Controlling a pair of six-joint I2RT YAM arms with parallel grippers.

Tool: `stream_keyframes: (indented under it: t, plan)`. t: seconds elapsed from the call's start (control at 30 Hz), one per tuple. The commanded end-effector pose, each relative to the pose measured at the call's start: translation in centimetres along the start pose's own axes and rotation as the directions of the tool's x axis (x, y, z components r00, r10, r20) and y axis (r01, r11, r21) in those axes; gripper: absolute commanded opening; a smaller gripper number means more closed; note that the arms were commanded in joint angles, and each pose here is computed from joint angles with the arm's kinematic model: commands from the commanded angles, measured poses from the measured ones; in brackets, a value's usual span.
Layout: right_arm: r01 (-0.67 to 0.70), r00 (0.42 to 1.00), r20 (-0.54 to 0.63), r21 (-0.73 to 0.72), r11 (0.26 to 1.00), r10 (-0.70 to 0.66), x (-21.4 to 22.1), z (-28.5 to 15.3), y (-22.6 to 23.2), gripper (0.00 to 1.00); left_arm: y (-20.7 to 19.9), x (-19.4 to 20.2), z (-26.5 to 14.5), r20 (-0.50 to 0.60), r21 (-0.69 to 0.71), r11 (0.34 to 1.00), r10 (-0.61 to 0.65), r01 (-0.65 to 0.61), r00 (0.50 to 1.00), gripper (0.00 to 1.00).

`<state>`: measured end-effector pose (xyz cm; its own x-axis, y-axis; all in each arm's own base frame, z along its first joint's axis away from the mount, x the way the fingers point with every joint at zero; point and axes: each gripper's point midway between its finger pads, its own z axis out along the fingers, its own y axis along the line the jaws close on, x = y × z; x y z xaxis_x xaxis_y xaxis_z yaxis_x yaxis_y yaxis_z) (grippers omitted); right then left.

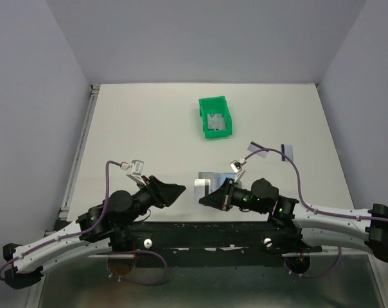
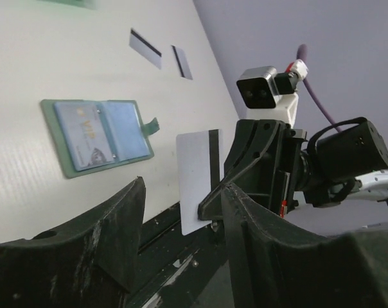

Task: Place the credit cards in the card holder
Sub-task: Pick up the credit card at the corner of the board, then insert the credit card into the card holder.

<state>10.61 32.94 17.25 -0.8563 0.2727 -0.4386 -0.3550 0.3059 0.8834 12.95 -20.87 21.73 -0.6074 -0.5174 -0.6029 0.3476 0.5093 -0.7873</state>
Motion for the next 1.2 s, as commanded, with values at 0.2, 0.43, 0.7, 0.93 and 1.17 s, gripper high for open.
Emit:
stream_keyframes:
  t: [0.2, 0.43, 0.7, 0.93, 1.17]
  plan:
    - [0.077, 0.993, -0.074, -0.237, 0.968, -0.097, 0.2, -1.4, 5.4, 0.00, -4.6, 1.3, 1.2, -0.065, 0.199, 0.979, 0.063, -0.049, 0.996, 0.61]
    - [0.070, 0.992, -0.077, -0.299, 0.952, -0.098, 0.3, -1.8, 6.7, 0.00, -5.8, 2.3, 1.5, -0.105, 0.259, 0.965, 0.068, -0.039, 0.992, 0.59]
    - [0.066, 0.993, -0.075, -0.328, 0.943, -0.095, 0.2, -2.0, 7.3, 0.00, -7.2, 2.6, 1.5, -0.114, 0.328, 0.945, 0.043, -0.003, 0.993, 0.27]
    - [0.099, 0.993, -0.029, -0.304, 0.948, -0.113, -0.5, -2.4, 6.6, 0.36, -7.2, 2.5, 1.5, -0.114, 0.329, 0.944, 0.040, 0.000, 0.993, 0.00]
    - [0.161, 0.987, 0.051, -0.238, 0.958, -0.153, -2.2, -3.5, 6.0, 0.49, -7.6, 2.9, 1.3, -0.133, 0.355, 0.935, 0.033, 0.017, 0.991, 0.00]
